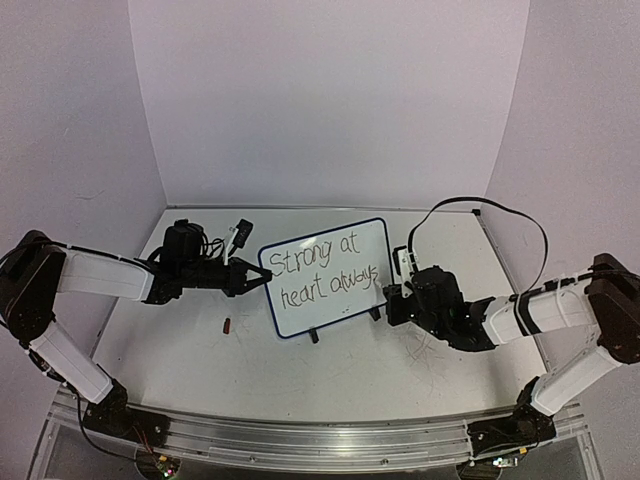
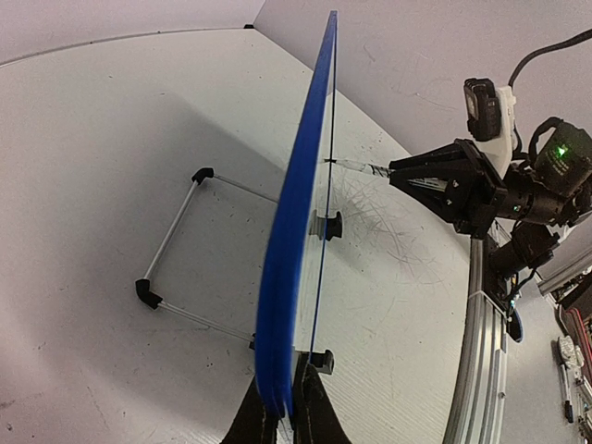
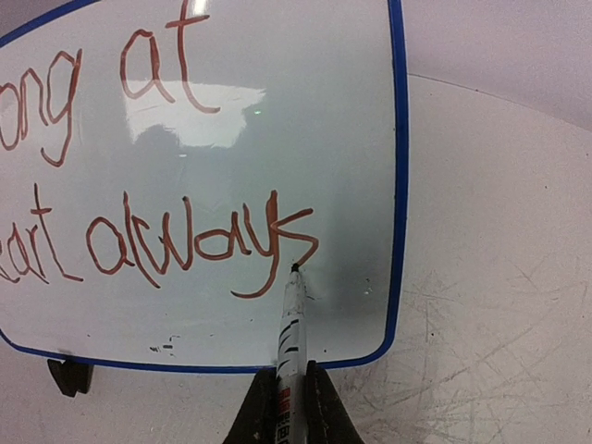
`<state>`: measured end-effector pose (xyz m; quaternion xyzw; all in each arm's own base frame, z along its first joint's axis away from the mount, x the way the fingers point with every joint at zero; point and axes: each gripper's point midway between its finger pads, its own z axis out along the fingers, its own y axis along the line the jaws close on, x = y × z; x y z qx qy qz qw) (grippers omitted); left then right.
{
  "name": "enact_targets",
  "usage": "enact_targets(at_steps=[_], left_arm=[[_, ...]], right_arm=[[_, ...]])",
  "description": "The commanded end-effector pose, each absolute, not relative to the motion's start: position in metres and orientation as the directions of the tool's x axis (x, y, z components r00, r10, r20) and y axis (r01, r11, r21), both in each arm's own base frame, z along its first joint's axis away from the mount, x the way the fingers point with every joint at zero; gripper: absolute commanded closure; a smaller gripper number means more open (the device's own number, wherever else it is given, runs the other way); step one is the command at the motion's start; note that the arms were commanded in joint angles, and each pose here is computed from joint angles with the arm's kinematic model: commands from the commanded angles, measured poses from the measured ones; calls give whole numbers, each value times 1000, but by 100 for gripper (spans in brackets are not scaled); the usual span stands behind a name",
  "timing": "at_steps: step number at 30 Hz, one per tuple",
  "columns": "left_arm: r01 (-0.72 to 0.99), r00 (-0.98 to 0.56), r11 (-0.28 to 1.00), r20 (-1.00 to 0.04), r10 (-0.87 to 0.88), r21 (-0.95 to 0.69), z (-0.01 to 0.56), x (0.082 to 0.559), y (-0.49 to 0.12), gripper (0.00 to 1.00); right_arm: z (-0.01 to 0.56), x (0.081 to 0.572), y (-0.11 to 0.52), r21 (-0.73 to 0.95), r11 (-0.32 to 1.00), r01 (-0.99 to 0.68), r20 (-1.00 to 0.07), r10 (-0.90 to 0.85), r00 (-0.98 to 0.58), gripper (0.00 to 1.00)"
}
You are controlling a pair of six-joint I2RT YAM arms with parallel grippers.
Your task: Write a sentence on the whiteboard
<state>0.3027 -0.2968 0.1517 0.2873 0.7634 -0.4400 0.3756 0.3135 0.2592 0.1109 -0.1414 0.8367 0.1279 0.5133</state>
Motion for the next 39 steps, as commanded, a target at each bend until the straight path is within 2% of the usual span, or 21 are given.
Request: enact_targets(at_steps=[1,15,39], left_arm=[[732,-537,565,-833,133,-381,139,320,-280,100],[732,-532,570,-836,134,-374,139,319,-278,100],[732,-536,566,-834,135,-379,139,319,-279,100]], right_arm=[[123,319,271,91,922,-376,-906,-79,-415,100],[132,315,239,63,951,-303,-918,-64,-392,100],[128,336,252,53,954,-295,-926,-64,-373,100]])
